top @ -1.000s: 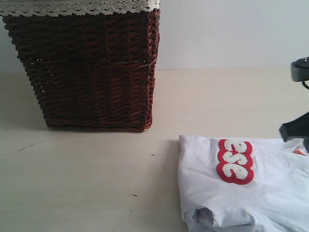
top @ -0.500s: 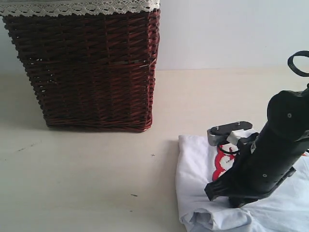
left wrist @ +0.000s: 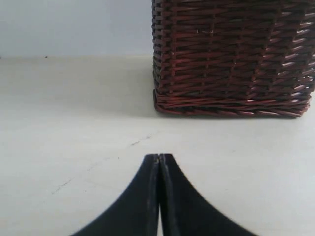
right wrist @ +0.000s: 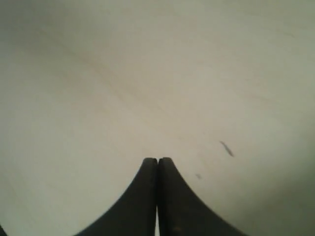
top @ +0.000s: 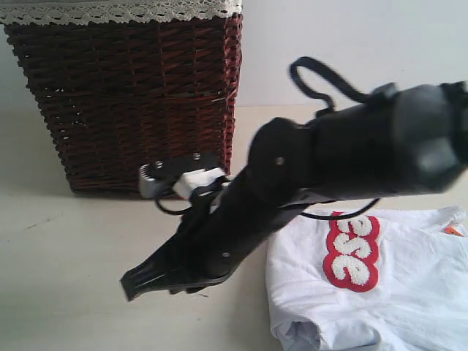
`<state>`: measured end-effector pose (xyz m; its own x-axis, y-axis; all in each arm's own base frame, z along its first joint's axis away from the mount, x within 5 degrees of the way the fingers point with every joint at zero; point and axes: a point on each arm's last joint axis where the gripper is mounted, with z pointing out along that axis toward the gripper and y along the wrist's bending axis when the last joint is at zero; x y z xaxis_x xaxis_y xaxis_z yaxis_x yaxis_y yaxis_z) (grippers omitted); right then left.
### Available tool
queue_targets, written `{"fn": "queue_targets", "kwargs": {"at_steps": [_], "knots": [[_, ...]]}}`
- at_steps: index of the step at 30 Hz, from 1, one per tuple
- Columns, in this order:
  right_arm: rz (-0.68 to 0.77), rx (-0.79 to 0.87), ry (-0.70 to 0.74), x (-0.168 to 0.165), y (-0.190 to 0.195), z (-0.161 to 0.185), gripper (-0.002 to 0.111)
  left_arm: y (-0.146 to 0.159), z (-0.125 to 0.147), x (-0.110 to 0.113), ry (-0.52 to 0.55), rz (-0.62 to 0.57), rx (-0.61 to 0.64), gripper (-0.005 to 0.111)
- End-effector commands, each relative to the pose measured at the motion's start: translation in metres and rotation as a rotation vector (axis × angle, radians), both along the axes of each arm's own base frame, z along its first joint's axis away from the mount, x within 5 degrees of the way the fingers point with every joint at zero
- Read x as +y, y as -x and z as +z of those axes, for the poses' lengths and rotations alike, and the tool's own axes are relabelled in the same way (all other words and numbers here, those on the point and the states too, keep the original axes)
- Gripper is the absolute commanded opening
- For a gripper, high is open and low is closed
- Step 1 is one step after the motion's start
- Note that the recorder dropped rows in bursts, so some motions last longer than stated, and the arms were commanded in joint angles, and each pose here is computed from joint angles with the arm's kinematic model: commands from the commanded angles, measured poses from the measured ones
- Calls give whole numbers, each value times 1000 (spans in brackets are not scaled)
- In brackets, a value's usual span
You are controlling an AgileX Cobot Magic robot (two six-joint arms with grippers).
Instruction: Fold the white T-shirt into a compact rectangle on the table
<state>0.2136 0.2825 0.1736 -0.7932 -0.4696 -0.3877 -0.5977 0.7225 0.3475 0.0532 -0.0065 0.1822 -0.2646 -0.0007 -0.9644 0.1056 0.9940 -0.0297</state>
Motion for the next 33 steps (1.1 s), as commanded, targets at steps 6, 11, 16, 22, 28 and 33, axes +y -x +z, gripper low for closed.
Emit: {"fn": "queue_targets", "kwargs": {"at_steps": [6,11,16,22,28,33], "knots": [[-161,-252,245,-78,-1,86,0,0,-1,0,8,1,-3,0],[-572,-491,138,-213,43,138,0,0,-1,0,8,1,-3,0],[-530,-556,-73,-211,63,160,0,0,-1,0,8,1,-3,0],[-495,-500,-19,-213,71,155,0,0,-1,0,8,1,-3,0],[-498,-497,-33,-213,72,156,0,0,-1,0,8,1,-3,0],[-500,-496,-34,-213,72,156,0,0,-1,0,8,1,-3,0]]}}
